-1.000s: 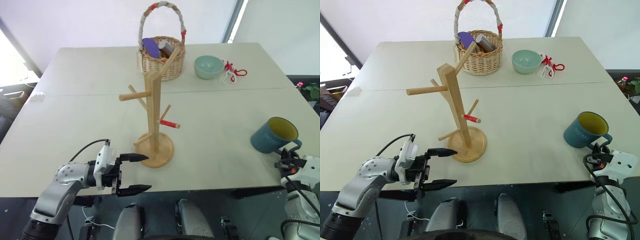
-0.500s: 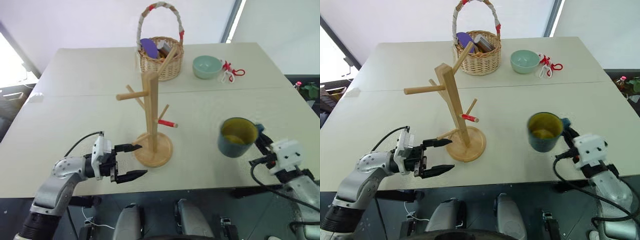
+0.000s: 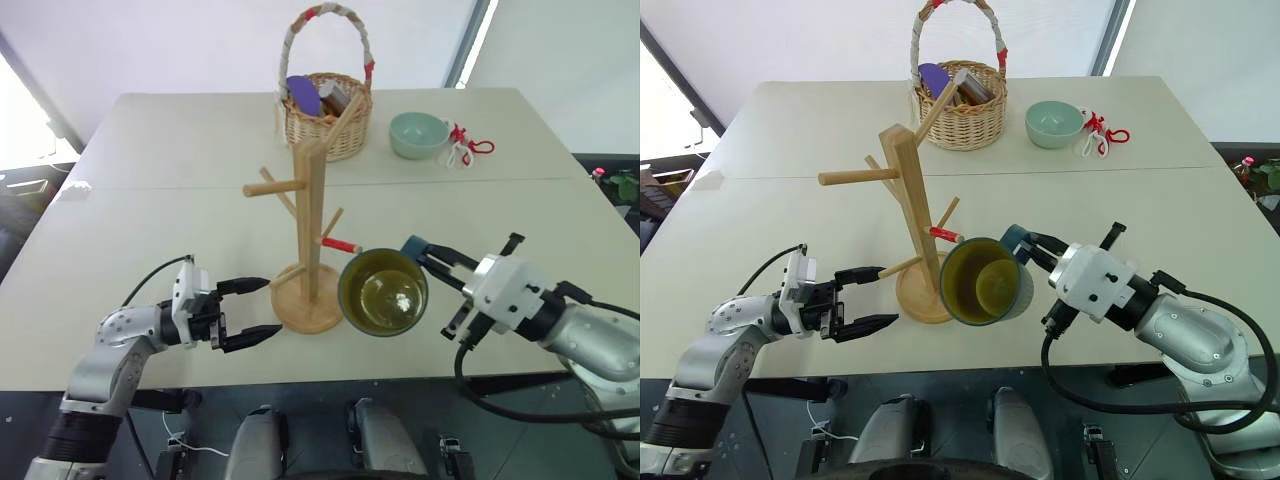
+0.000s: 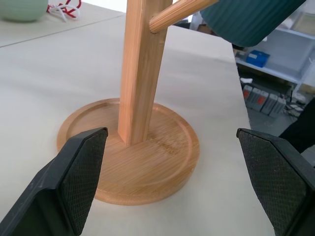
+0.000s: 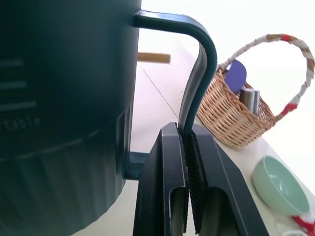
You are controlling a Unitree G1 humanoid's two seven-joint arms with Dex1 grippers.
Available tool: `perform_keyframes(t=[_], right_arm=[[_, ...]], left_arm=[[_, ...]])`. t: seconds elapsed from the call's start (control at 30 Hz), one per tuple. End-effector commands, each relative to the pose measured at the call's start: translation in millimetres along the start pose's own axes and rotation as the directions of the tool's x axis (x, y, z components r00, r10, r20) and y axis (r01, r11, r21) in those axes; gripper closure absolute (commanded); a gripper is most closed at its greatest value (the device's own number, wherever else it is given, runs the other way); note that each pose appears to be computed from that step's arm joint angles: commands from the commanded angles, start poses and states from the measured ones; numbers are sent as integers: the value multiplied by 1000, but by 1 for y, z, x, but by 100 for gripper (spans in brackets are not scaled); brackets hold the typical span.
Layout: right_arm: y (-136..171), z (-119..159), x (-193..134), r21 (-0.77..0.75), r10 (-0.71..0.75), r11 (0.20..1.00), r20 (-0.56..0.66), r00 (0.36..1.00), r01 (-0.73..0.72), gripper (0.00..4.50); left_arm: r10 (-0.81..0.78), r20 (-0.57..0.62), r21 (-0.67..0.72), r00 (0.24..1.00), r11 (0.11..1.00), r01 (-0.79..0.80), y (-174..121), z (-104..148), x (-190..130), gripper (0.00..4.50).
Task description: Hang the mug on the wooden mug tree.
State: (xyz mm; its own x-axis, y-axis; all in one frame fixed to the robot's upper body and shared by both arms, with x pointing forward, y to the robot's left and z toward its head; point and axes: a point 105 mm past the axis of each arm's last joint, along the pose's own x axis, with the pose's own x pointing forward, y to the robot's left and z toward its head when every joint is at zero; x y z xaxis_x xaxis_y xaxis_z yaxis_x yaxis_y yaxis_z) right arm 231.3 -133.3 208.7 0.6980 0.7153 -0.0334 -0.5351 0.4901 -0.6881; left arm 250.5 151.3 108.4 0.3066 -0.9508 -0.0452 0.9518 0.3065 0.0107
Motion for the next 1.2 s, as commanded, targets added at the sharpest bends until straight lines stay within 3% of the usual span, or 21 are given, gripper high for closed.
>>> perform_keyframes(t=[0.03, 0.33, 0.77, 1.2], right_arm=[[3, 22, 3, -54, 56, 997, 60, 997, -52, 446], [4, 40, 16, -81, 118, 991, 108, 987, -109, 446], [7, 38, 37, -87, 150, 986, 111, 983, -140, 446], [2, 33, 50, -79, 139, 988, 101, 985, -131, 446]], left_arm=[[11, 15, 69, 1000, 998, -12, 7, 14, -10, 0], [-31, 48, 88, 998, 996, 27, 12, 43, -19, 0], [-57, 54, 105, 997, 993, 51, 9, 65, -26, 0], [-52, 64, 103, 997, 994, 45, 6, 67, -29, 0]])
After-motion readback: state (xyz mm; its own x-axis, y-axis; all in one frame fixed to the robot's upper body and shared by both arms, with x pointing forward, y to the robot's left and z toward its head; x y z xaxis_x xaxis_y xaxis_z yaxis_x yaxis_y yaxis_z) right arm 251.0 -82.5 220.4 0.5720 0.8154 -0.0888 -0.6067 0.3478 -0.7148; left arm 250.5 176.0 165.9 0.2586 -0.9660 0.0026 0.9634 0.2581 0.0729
